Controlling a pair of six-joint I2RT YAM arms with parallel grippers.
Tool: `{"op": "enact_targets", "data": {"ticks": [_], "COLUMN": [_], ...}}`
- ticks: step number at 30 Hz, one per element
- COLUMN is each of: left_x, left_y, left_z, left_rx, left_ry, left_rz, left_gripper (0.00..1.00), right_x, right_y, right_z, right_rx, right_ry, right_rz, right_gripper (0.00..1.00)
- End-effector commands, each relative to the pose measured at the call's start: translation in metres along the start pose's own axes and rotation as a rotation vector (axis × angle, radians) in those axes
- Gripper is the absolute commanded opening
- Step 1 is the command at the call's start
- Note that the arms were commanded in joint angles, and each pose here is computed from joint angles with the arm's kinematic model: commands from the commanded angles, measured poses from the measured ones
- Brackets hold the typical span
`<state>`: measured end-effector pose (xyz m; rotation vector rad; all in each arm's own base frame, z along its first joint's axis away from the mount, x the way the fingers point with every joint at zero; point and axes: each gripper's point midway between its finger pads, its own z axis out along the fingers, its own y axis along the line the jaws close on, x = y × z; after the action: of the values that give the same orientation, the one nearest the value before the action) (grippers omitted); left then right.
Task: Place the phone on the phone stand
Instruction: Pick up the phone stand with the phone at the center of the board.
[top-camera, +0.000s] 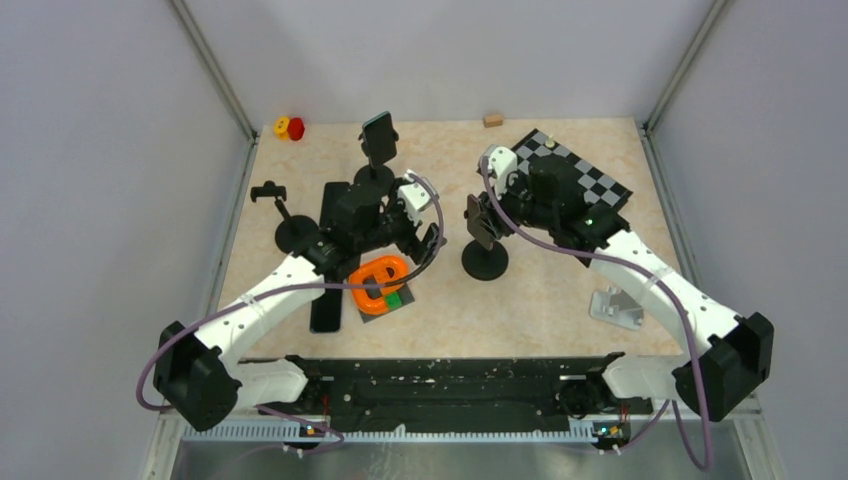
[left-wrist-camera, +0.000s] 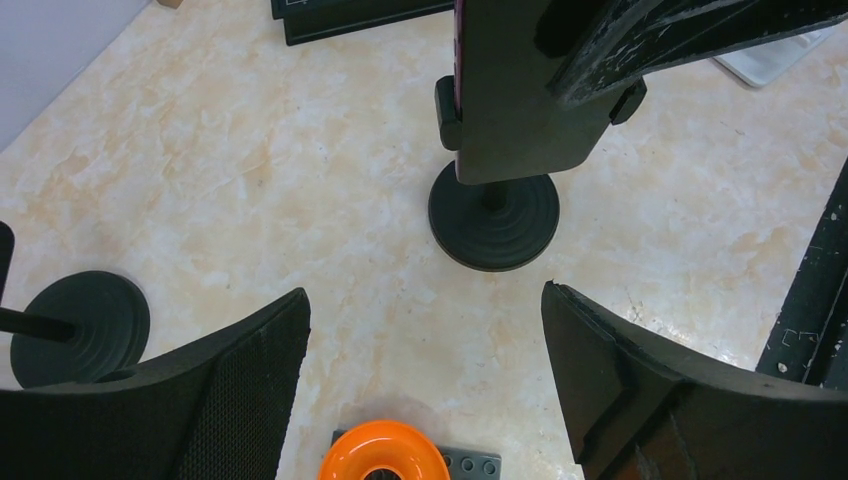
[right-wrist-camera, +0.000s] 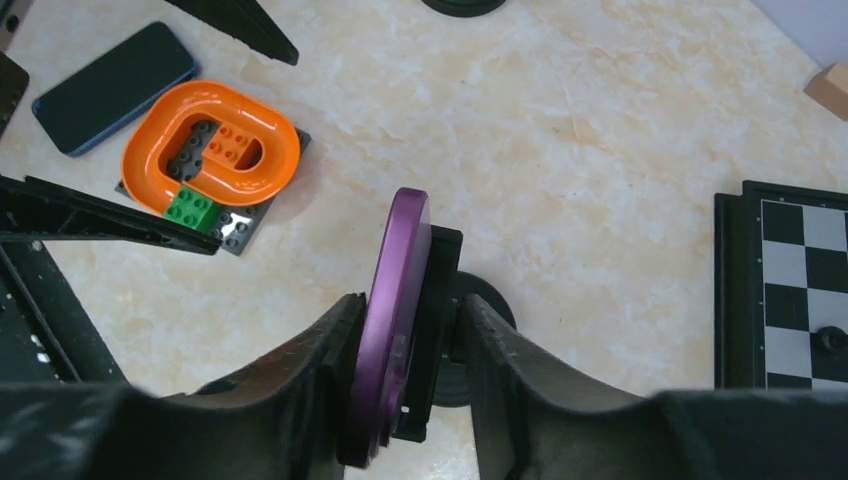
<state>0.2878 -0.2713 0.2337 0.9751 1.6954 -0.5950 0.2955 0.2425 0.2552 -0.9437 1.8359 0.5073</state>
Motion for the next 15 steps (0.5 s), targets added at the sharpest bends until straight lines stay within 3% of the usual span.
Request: {"op": "enact_targets", "data": {"ticks": [1, 6, 15], "left_x": [-0.031, -0.04, -0.057], "left_y": [0.011, 0.03, 0.062], "left_z": [-0.009, -0.017, -0.034], "left_rx": [-0.041, -0.092, -0.189], "left_ry": [-0.076, -0.099, -0.155], "left_rz": [0.013, -0.043, -0.113], "left_gripper": [0.89, 0.91, 0.92], "right_x": [-0.024, -0.045, -0.11], "right_y": [-0.005, -0.02, -0.075], "right_z": [0.007, 0.019, 0.038], "right_rx": [-0.01, 0.014, 0.093], "right_ry": [-0.048, -0.079, -0.192], "right_rz": [-0.01, -0.016, -0.06], "right_gripper": [0.35, 0.0, 0.0]}}
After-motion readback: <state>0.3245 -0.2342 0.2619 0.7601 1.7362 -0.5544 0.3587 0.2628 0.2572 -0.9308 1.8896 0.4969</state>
